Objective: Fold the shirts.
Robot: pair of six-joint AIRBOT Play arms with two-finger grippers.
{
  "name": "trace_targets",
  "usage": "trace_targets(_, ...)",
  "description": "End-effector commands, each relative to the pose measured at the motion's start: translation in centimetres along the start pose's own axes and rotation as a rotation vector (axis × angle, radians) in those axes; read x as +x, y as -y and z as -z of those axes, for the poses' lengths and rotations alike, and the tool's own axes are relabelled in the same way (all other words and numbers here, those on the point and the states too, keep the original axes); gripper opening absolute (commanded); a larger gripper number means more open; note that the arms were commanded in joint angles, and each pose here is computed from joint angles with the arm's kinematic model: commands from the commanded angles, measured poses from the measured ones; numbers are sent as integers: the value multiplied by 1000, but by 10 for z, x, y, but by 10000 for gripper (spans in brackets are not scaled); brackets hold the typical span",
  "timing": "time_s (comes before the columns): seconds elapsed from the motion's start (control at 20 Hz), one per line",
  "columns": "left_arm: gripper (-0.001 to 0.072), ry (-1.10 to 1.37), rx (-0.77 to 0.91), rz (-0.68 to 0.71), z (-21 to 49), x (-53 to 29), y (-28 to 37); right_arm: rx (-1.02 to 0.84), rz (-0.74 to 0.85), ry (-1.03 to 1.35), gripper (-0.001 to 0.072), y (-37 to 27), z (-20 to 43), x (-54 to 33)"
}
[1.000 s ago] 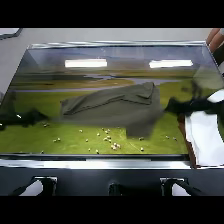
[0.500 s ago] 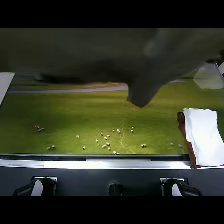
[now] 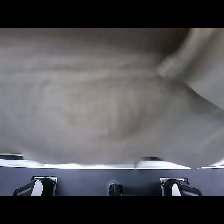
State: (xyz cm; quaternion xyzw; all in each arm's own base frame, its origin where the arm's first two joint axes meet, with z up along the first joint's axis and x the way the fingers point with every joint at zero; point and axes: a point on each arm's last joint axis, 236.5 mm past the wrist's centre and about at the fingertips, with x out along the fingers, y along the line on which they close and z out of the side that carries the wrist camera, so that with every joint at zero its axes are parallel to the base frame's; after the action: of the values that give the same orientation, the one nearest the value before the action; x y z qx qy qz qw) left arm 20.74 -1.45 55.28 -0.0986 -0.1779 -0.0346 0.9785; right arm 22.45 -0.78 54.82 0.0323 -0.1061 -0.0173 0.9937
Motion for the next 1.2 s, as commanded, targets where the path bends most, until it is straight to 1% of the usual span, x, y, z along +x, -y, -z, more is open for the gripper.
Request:
trace_targets(0.0,24,-332,-43,-25,92,34,-36,83,0,-435,40,12,114,37)
trace_targets(0.1,24,-634,-146,-43,190,53,-73,160,-43,-847,39,16,226,58)
trace_targets(0.2,24,-905,-228,-64,302,58,-113,281,-91,-1133,39,17,325,79)
trace_targets(0.3,24,-1130,-291,-134,406,45,-148,388,-62,-1309,39,18,414,98)
trace_targets(0.4,24,-1305,-360,-167,487,32,-165,407,-90,-1431,39,-7,491,110)
trace_targets(0.45,24,-1350,-399,-178,515,32,-169,412,-99,-1456,40,-21,521,120)
trace_targets(0.5,25,-1376,-426,-181,539,36,-172,412,-105,-1432,40,-34,548,137)
trace_targets(0.6,26,-1390,-449,-178,567,49,-176,428,-94,-1366,41,-47,580,164)
trace_targets(0.65,25,-1384,-446,-179,574,57,-179,449,-70,-1325,41,-47,586,176)
trace_targets(0.8,26,-1360,-424,-163,579,75,-179,467,-37,-1198,41,-36,575,205)
trace_targets(0.9,26,-1347,-362,-111,570,81,-178,474,-22,-1182,41,-22,560,209)
trace_targets(1.0,26,-1381,-363,-87,564,74,-176,481,-10,-1240,41,-7,549,191)
trace_targets(1.15,26,-1570,-409,-41,576,30,-164,445,-19,-1535,42,-4,564,121)
